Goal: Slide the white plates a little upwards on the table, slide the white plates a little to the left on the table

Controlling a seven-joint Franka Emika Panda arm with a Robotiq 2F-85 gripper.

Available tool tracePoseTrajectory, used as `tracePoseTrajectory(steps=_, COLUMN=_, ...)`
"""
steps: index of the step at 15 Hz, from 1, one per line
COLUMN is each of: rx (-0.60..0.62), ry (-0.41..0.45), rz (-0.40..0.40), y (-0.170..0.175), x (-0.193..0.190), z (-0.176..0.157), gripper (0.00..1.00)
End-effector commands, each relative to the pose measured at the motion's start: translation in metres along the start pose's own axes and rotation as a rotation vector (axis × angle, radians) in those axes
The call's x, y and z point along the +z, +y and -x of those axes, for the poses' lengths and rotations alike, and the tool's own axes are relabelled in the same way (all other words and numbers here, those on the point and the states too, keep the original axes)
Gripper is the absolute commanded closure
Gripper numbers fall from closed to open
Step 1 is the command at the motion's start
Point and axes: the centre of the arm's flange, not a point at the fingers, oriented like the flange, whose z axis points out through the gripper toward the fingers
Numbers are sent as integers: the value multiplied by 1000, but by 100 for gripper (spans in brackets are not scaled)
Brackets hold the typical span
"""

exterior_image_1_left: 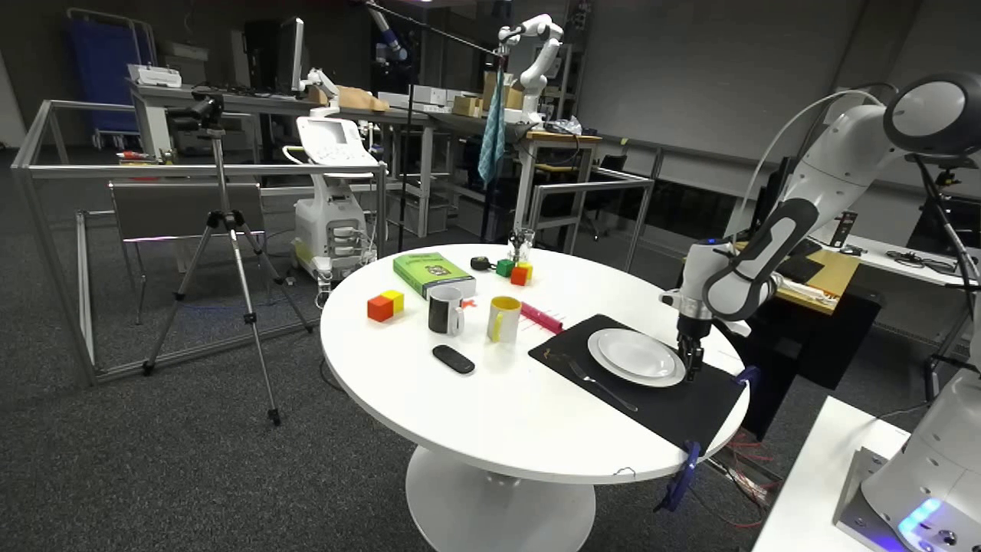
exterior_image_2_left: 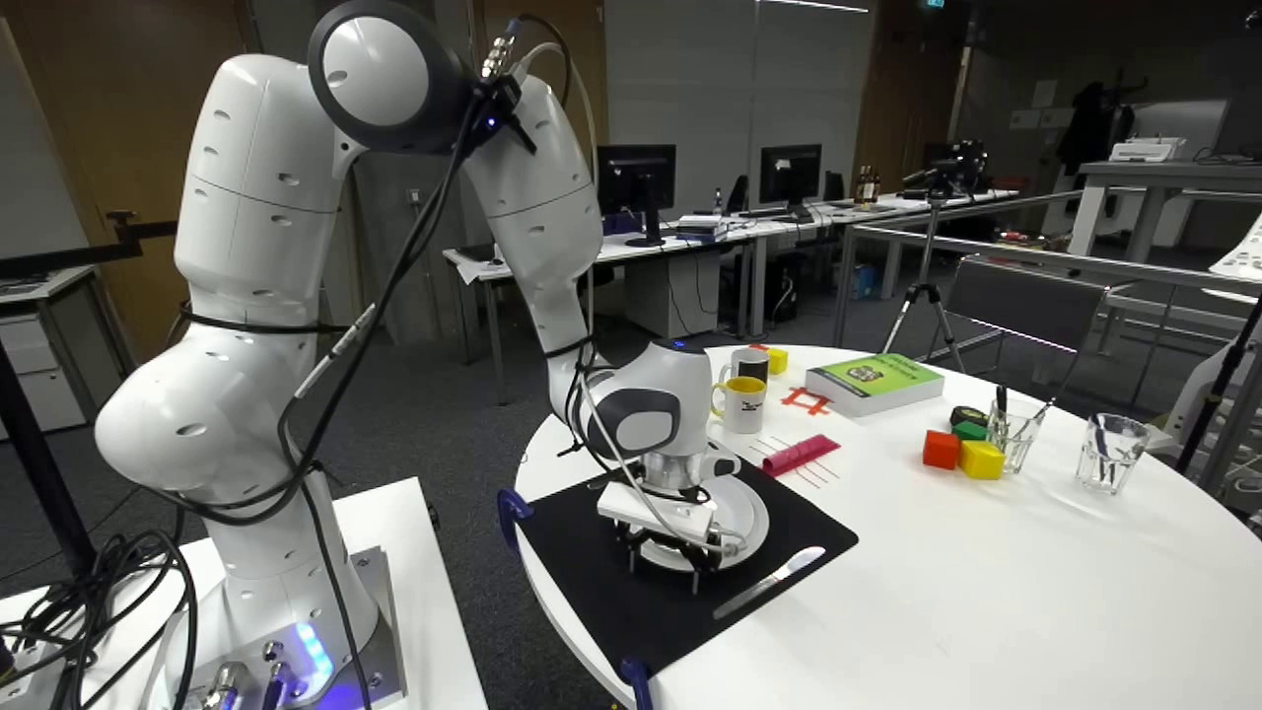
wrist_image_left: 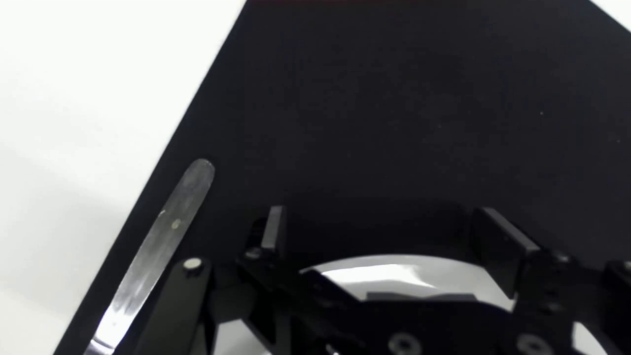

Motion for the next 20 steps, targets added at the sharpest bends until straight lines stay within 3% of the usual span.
tracePoseTrajectory(steps=1, rx=-22, ry=32, rz=18, y=7, x=-3, z=-9, gripper=0)
tracePoseTrajectory(steps=12, rx=-4, ry=-105, rz=-34, y=-6, x=-24, z=9, gripper=0)
tracePoseTrajectory(steps=17, rx=64, ry=-149, rz=15, y=-14, x=-58, z=11, gripper=0)
tracePoseTrajectory(steps=20, rx=170, ry=-142, rz=91, y=-16, x=-86, z=10, gripper=0)
